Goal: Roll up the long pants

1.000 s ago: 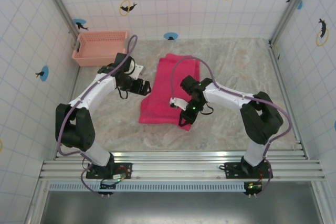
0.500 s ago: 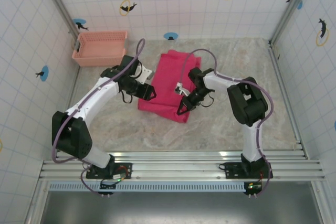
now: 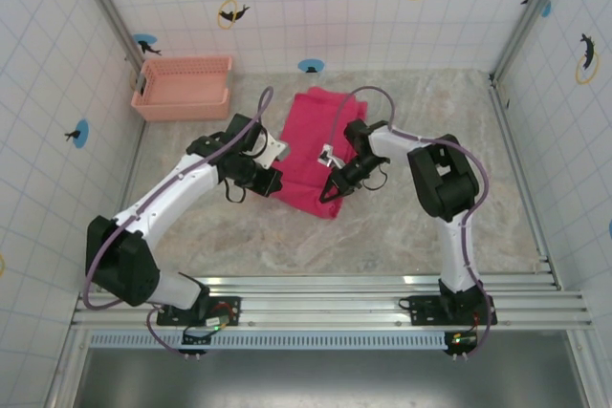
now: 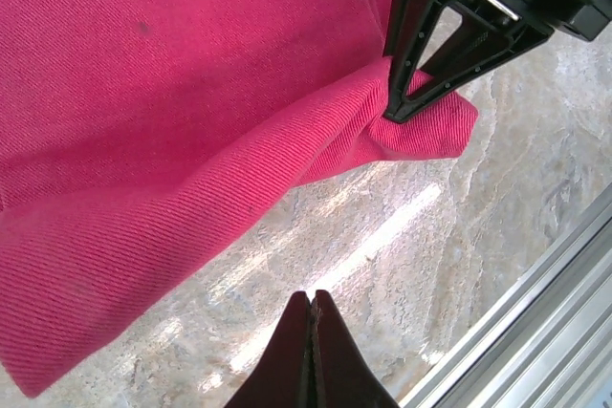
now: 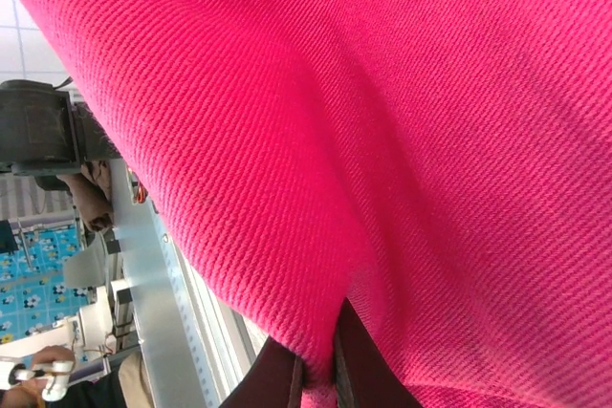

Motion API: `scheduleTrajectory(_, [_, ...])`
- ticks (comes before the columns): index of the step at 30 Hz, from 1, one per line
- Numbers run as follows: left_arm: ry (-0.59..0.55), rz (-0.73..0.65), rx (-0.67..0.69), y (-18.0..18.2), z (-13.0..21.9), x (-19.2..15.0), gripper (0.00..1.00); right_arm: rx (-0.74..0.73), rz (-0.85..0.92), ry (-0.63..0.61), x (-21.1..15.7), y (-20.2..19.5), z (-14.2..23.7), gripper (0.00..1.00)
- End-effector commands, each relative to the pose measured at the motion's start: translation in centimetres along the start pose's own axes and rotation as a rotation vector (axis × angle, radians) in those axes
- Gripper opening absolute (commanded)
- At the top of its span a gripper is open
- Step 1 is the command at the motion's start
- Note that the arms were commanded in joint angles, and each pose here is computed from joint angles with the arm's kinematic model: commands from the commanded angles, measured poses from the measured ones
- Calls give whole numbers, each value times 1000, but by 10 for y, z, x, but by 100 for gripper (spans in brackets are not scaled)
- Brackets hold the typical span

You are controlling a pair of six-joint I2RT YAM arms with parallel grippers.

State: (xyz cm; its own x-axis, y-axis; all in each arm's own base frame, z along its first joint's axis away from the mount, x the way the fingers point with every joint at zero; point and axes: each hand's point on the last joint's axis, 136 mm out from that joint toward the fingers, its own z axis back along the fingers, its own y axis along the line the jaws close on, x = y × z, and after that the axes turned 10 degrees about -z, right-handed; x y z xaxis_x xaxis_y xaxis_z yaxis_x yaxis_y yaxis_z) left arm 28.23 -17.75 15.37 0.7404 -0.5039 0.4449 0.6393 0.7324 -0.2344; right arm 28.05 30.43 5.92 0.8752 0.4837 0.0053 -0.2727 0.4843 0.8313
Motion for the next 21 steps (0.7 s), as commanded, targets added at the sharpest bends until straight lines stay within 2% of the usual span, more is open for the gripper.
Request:
scheduleTrajectory(1, [92, 25, 21, 11, -19, -14, 0, 33, 11, -17, 11, 5, 4, 7])
scheduleTrajectory(5, [175, 46, 6, 20, -45, -15, 0, 39, 13, -22, 13, 7, 5, 7])
scheduleTrajectory(7, [175, 46, 2, 23, -50, -11, 0, 45, 4, -20, 13, 6, 5, 7])
scheduleTrajectory(12, [224, 47, 80, 46, -63, -3, 0, 72, -5, -10, 13, 7, 1, 7])
scheduleTrajectory(15, [248, 49, 129, 61, -71, 13, 0, 78, -8, 0, 10, 5, -2, 7])
scheduleTrajectory(18, [231, 63, 136, 71, -81, 34, 0, 81, -14, 10, 5, 2, -5, 7])
scheduleTrajectory(21, [260, 70, 133, 81, -95, 47, 0, 85, -22, 21, 1, -2, -8, 7])
